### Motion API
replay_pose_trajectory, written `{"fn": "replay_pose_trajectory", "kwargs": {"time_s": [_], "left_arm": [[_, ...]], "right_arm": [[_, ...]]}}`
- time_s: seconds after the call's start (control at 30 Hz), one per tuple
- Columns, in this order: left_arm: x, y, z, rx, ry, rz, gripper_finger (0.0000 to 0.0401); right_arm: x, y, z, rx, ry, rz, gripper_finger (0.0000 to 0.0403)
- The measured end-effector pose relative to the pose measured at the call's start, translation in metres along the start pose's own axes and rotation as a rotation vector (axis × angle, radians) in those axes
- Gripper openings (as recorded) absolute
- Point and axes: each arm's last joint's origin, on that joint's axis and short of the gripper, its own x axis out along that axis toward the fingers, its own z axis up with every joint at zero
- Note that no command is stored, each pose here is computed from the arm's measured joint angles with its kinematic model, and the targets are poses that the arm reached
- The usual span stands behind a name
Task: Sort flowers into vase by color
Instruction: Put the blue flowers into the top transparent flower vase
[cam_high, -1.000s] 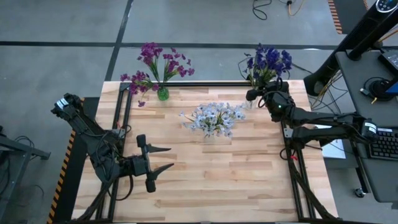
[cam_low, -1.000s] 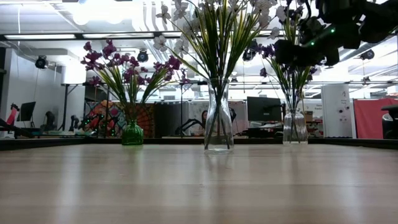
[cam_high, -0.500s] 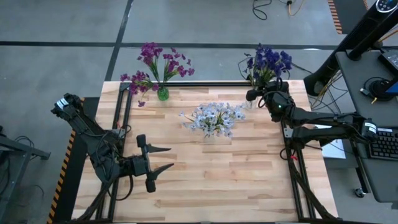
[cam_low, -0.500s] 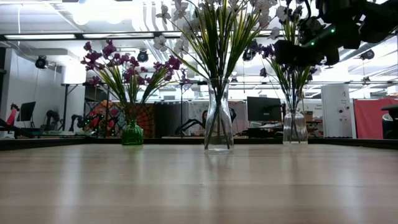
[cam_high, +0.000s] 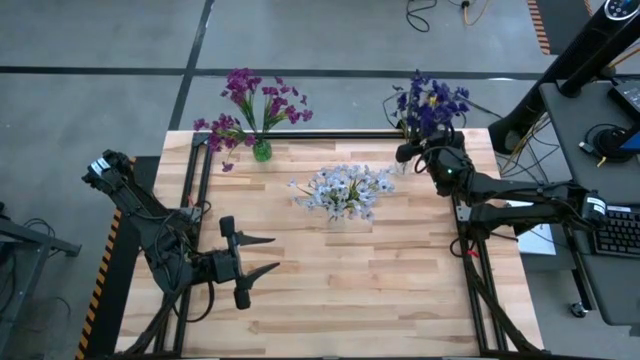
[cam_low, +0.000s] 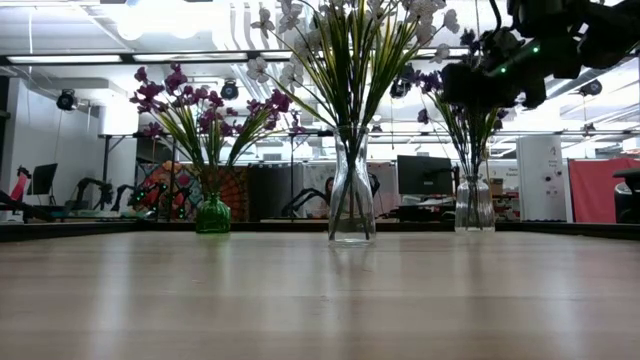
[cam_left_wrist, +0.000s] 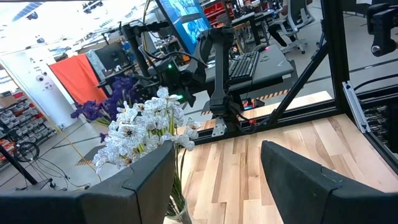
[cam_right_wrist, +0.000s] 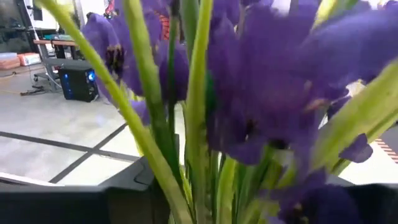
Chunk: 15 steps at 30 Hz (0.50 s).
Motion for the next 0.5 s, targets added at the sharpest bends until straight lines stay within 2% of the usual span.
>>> {"fn": "replay_pose_trajectory", "kwargs": {"time_s": [0.17,0.5], "left_arm": [[0.0,0.0,0.0,0.0,0.0,0.0,0.0221],[0.0,0.0,0.0,0.0,0.0,0.001,0.0221]], "right_arm": [[-0.003,0.001,0.0,-0.02,0.03,0.015,0.0194],[-0.01,0.004,0.021,-0.049,0.078,0.046,0.0218]]}}
